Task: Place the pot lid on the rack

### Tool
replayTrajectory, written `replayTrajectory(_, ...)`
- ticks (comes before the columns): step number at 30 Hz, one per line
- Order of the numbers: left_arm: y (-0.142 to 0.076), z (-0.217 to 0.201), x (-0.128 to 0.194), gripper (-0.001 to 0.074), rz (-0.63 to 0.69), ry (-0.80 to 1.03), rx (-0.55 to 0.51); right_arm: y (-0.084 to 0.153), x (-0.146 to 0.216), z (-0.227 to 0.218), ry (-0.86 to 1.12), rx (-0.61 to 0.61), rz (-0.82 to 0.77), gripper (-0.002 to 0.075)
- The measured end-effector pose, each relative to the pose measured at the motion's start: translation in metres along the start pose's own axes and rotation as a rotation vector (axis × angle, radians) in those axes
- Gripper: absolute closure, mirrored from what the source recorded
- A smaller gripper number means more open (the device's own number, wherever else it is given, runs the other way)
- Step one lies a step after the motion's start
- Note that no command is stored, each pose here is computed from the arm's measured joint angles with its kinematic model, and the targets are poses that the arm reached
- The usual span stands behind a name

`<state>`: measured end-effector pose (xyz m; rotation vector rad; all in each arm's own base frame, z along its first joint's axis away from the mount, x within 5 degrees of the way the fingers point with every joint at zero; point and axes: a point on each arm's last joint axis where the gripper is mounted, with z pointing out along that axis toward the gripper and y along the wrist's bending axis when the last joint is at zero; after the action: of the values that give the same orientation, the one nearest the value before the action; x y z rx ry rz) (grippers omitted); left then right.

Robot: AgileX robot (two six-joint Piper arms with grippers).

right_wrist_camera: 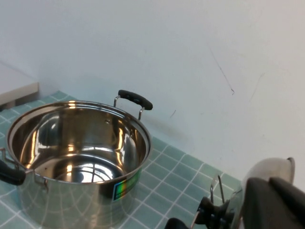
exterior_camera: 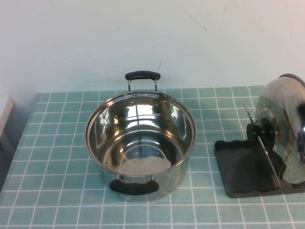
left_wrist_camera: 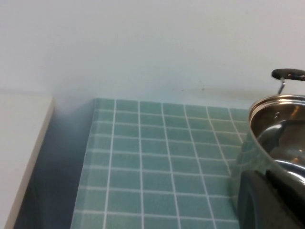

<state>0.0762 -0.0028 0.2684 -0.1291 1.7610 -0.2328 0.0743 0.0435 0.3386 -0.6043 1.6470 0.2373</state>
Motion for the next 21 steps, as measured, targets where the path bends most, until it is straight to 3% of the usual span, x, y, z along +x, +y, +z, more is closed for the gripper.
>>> replayTrajectory(10, 0.025, -0.027, 0.019, 0.0737, -0.119, 0.066, -0.165, 0.014, 0.033, -0.018, -0.057, 0.02, 0.01, 0.0727)
replayTrajectory(21, 0.027, -0.028, 0.021, 0.0736, -0.121, 0.087, -0.186, 0.017, 0.042, -0.014, -0.024, -0.002, 0.026, 0.0727)
